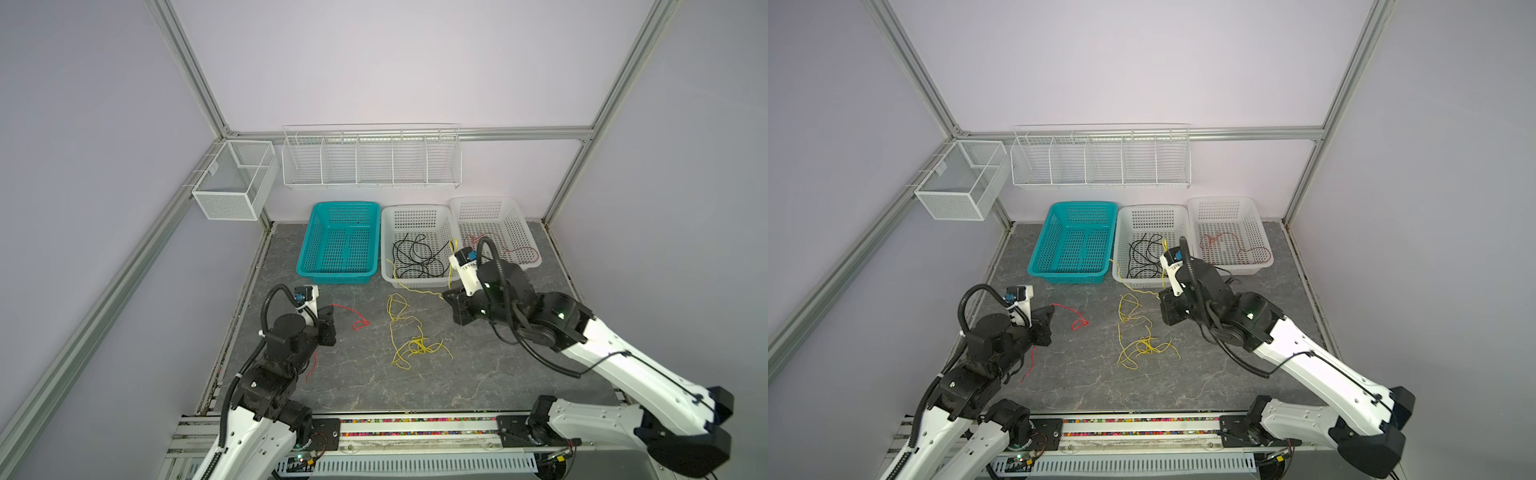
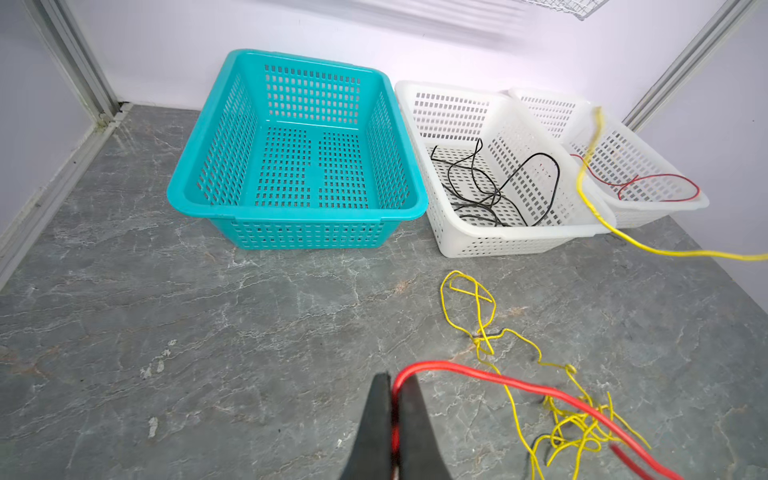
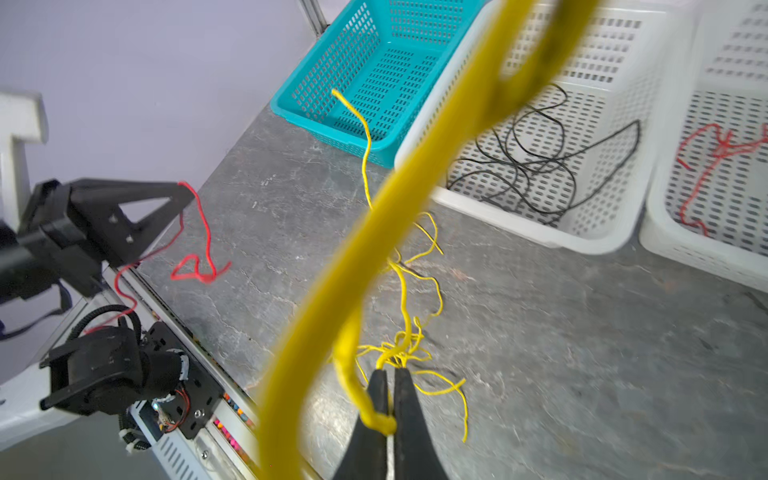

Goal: Untangle the cables
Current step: 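Carry the yellow wire into the teal basket and open the right gripper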

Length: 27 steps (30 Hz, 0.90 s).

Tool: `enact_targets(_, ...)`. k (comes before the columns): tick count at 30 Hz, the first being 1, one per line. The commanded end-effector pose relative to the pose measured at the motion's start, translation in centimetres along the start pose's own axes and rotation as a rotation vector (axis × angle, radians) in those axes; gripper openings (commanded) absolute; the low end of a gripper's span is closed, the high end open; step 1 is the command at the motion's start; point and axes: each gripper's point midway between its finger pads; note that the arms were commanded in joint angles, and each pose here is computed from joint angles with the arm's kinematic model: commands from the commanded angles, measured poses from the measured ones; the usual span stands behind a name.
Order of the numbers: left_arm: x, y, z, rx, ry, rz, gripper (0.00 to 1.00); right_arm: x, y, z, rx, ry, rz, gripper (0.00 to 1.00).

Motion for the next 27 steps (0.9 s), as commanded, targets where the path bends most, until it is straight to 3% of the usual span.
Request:
enact_targets(1,1.0,1.6,-0.9,-0.111,0.053,0.044,0.0,2.7,2.6,1.8,-0.005,0.102,-0.019,0.06)
enact_targets(10,1.2,0.9,-0.1,-0.046,0.07,0.094,0.0,6.4,6.8,13.8,0.119,0.111,-0.029,0.06)
enact_targets(16,1.2,0.8,-0.1,-0.043,0.074,0.109,0.0,5.7,8.7,21.2,0.148,0.03,-0.034,0.06)
enact_targets(27,1.4,0.7,0.0,-0.047,0.085,0.122,0.0,4.2,8.3,28.8,0.156,0.078,0.046,0.07)
Point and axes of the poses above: each gripper's point midway between its finger pads, its own z axis out along the fingers, its own x axis along the line the jaws close on, y = z × x, and after that the axes turned 7 degrees about z, right-handed
